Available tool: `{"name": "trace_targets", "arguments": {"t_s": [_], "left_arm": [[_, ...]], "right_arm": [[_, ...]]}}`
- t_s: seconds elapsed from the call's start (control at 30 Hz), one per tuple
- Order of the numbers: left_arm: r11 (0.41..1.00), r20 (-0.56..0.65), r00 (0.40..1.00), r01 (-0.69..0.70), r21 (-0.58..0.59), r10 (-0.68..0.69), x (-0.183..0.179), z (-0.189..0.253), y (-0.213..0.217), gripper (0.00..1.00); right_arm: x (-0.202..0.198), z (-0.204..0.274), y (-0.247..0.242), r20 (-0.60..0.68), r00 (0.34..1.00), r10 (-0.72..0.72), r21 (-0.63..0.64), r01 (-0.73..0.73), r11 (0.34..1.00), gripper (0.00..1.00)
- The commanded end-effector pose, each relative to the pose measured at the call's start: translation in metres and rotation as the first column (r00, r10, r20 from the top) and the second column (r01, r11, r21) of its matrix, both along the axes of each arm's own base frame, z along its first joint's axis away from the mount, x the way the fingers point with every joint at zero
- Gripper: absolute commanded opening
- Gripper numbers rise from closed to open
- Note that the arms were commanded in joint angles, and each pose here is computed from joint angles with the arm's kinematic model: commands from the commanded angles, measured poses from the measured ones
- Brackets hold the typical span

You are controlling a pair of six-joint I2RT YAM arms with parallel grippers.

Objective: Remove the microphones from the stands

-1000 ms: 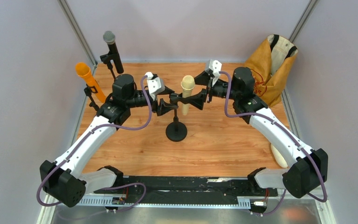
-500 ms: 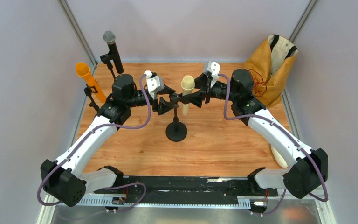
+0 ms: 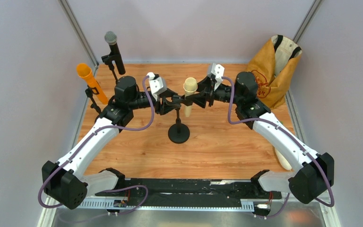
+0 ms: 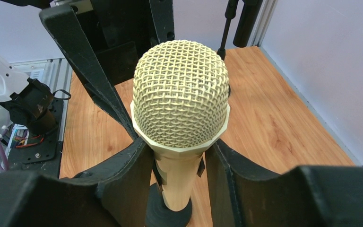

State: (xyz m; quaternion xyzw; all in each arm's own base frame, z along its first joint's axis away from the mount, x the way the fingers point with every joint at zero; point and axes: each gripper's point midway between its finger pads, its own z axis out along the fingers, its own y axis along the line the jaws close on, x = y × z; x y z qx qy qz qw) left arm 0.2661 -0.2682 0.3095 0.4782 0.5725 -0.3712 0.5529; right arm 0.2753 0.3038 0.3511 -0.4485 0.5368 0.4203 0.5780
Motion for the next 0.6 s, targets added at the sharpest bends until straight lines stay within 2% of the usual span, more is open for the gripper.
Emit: {"name": "trace_targets", "arguments": {"t_s": [0.0, 0.1, 0.37, 0.57], "left_arm": [[1.0, 0.032, 0.999, -0.003, -0.005, 0.003, 0.0015, 0.0015, 0.0012, 0.55], [1.0, 0.03, 1.0, -0.002, -0.006, 0.002, 0.0011, 0.002, 0.001, 0.53], [1.0, 0.028, 1.0, 0.002, -0.008, -0.002, -0.0003, 0.0022, 0.0009, 0.51], [1.0, 0.025, 1.0, 0.017, -0.009, -0.017, -0.003, 0.0012, 0.0004, 0.34]], "right_arm": [[-0.006, 0.0216, -0.0032, 0.078, 0.997, -0.01, 0.041, 0.006, 0.999, 0.41], [-0.0054, 0.0229, -0.0036, 0.079, 0.997, -0.019, 0.045, 0.016, 0.999, 0.31], [-0.0038, 0.022, -0.0041, 0.075, 0.997, -0.03, 0.046, 0.026, 0.999, 0.29], [-0.0039, 0.023, -0.0043, 0.071, 0.997, -0.032, 0.052, 0.029, 0.998, 0.28]]}}
